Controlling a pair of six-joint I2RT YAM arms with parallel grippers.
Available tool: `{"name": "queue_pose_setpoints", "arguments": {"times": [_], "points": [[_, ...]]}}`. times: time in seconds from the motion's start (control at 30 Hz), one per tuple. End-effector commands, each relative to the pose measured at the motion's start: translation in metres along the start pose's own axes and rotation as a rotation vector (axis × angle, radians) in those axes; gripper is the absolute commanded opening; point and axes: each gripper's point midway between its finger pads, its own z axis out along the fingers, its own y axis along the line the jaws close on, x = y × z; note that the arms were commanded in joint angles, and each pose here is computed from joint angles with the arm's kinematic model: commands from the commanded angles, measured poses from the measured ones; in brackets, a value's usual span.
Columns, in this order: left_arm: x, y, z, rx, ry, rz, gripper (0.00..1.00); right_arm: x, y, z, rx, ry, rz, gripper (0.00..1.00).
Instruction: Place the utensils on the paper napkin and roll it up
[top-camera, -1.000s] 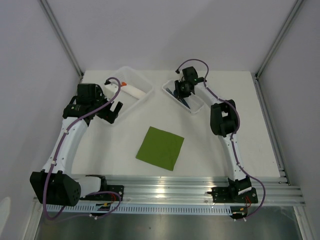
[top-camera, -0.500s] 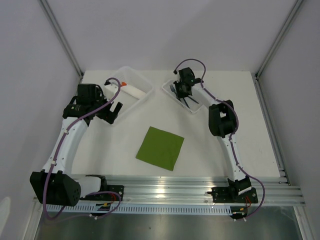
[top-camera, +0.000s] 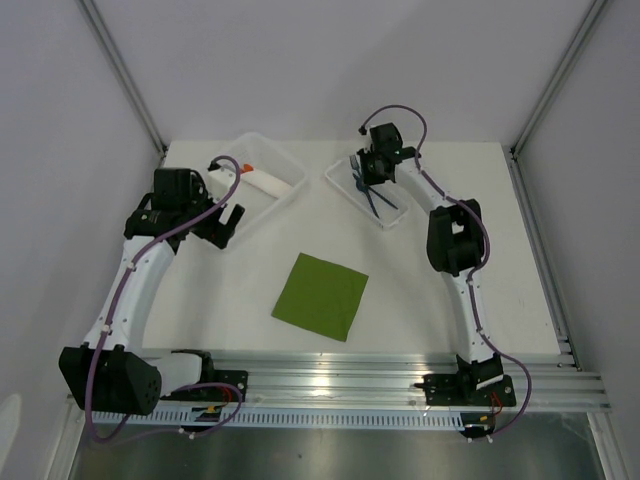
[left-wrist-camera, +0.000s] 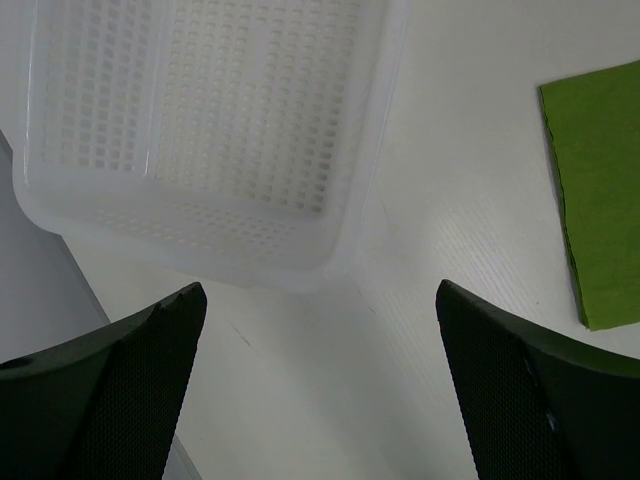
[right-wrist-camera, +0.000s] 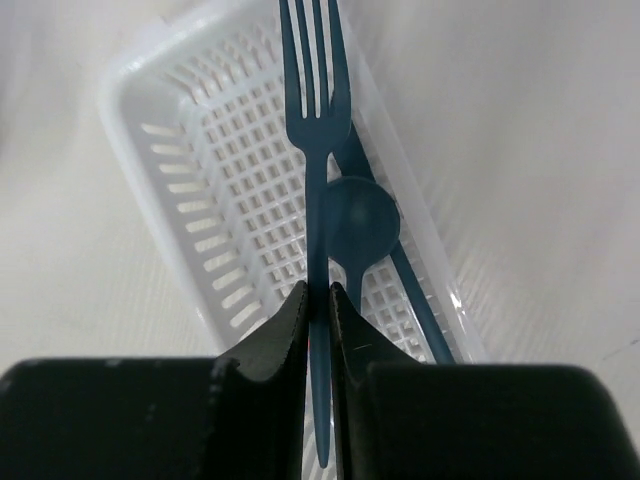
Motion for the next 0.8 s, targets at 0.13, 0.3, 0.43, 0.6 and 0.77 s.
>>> {"name": "queue_pose_setpoints", "arguments": {"times": [0.13,0.3,0.43,0.6,0.77], "points": [[-0.027,0.003,-0.009,-0.031,-0.115,-0.09,1.0,-0.076,0.031,-0.074,-0.016,-0.21,0.028,0.0],[-0.043,0.022,-0.003,-0.157,-0.239,-0.226,0.99,-0.05,0.097,-0.145,0.001,-0.251,0.059,0.0],[-0.049,0.021,-0.006,-0.167,-0.281,-0.269,1.0,0.034,0.166,-0.188,-0.104,-0.193,0.041,0.0],[-0.005,0.002,-0.013,-0.184,-0.246,-0.235,0.99,0.114,0.198,-0.207,-0.196,-0.2,0.049,0.0],[0.028,-0.011,-0.02,-0.219,-0.237,-0.29,0.99,0.172,0.229,-0.205,-0.232,-0.137,0.069,0.0]]}}
